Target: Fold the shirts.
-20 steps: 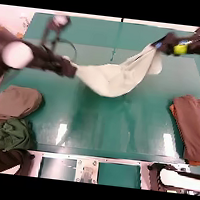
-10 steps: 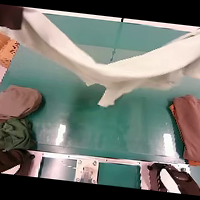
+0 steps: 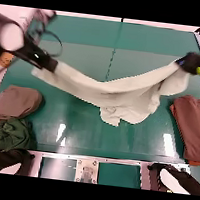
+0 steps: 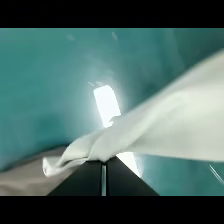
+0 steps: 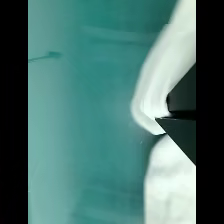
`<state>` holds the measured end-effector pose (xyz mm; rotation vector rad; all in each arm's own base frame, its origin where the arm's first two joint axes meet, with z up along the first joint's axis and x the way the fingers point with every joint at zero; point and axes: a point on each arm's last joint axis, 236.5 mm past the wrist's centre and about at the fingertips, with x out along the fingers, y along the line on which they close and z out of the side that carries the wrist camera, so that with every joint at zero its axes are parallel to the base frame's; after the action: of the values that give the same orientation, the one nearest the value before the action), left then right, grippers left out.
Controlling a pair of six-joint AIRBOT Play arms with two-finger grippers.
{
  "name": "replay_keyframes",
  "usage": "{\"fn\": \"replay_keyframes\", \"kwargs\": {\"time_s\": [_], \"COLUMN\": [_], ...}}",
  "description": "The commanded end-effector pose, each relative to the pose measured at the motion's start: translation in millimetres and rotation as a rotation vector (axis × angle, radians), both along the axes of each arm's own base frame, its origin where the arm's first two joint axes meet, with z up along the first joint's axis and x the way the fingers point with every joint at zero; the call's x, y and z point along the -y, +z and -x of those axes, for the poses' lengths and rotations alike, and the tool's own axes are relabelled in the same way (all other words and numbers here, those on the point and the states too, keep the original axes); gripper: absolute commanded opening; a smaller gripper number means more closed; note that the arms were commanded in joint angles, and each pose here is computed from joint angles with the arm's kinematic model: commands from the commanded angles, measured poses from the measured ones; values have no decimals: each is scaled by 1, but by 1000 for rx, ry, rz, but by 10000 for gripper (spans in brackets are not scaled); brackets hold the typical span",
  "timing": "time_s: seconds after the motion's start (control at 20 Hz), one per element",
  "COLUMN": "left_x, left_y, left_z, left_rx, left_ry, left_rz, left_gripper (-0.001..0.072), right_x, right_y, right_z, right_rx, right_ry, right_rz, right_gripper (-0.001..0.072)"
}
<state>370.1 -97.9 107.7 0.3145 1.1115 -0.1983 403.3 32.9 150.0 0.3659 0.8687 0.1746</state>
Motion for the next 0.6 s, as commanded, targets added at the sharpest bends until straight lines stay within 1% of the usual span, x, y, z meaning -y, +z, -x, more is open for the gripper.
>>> {"fn": "replay_keyframes", "kwargs": {"time_s": [0.0,0.15,0.2,0.25,0.3,0.35,0.4,0.45,0.55], "left_x": [13,30,34,32,27,22,14,4,-24], "left_y": [-104,-163,-177,-186,-187,-179,-165,-150,-123], "left_z": [-5,-20,-23,-28,-34,-43,-54,-62,-69], "left_rx": [-252,-367,-397,-418,-425,-409,-382,-367,-367], "left_ry": [38,54,63,74,83,92,104,115,150], "left_rz": [185,315,336,336,337,344,354,360,372], "left_gripper": [21,22,22,23,26,196,497,528,529], "right_x": [8,4,5,6,10,15,22,32,55], "right_y": [-127,-195,-205,-208,-204,-195,-183,-170,-150], "right_z": [-25,-36,-38,-39,-40,-40,-35,-28,-7], "right_rx": [-247,-374,-387,-390,-388,-393,-405,-412,-430], "right_ry": [-25,-54,-62,-67,-69,-66,-64,-71,-101], "right_rz": [-26,-92,-98,-97,-99,-103,-113,-123,-120], "right_gripper": [17,17,17,37,174,291,295,295,295]}}
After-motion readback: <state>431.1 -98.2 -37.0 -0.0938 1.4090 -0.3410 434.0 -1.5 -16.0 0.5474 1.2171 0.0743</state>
